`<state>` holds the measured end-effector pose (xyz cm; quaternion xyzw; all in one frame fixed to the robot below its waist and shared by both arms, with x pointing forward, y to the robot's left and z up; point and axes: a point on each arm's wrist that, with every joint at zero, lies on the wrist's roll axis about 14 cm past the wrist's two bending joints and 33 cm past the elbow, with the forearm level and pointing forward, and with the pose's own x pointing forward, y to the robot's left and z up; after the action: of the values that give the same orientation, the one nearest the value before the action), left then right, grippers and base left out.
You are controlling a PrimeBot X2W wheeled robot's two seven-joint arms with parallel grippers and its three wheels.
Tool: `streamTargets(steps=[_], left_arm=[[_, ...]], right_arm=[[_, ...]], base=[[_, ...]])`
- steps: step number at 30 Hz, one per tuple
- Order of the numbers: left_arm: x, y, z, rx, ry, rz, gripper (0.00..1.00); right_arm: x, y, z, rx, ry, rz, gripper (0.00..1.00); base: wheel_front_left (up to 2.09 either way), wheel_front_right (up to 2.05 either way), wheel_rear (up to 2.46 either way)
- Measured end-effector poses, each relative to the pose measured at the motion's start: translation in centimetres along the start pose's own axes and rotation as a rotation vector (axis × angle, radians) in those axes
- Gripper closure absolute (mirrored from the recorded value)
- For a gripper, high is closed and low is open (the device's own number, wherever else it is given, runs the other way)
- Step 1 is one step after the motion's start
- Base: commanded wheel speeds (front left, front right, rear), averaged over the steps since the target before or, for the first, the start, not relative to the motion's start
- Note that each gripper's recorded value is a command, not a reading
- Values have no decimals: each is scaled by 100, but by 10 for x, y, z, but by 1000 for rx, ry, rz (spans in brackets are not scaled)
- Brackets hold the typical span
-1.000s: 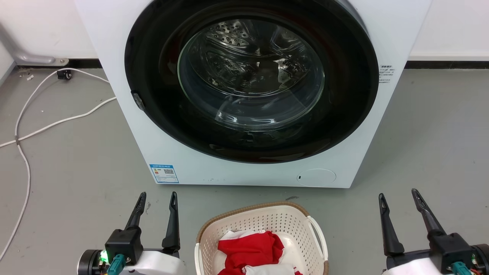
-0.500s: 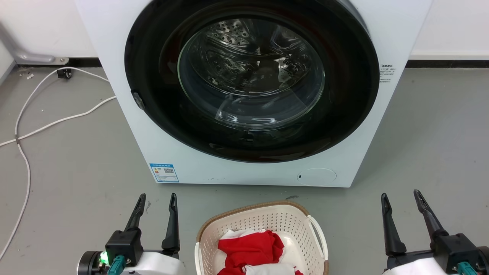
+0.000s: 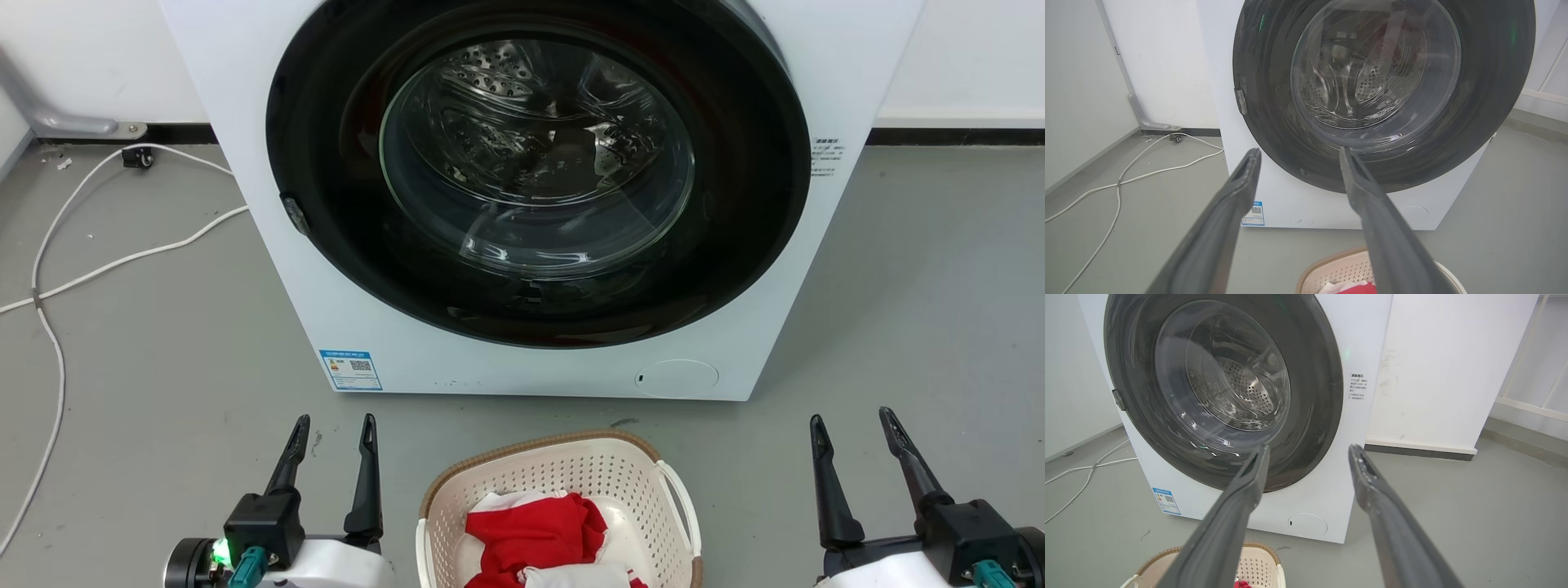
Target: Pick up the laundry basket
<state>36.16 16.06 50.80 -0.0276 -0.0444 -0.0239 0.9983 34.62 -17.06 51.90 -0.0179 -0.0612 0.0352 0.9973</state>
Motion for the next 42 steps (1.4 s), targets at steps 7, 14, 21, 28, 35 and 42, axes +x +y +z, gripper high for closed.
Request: streamTargets(steps=[7,14,21,28,35,42], left_arm=[[1,0,-9,-29,28,6,0],[20,-5,-35,-31,105,-15,0],[45,-2,-88,-35,260,-17,0],[58,-1,-147,-54,420,-12,0],[59,-2,-203,-65,574,-17,0],[51,-2,-247,-86,693,-11,0]], right_arm=[[2,2,-2,-3,6,6,0],[25,14,-22,-35,61,55,0],[59,30,-64,-72,167,123,0],[80,33,-117,-115,295,188,0],[98,34,-171,-159,417,255,0],[100,41,-226,-175,544,321,0]], base=[[0,0,0],[0,0,0],[0,0,0],[0,0,0],[0,0,0],[0,0,0]])
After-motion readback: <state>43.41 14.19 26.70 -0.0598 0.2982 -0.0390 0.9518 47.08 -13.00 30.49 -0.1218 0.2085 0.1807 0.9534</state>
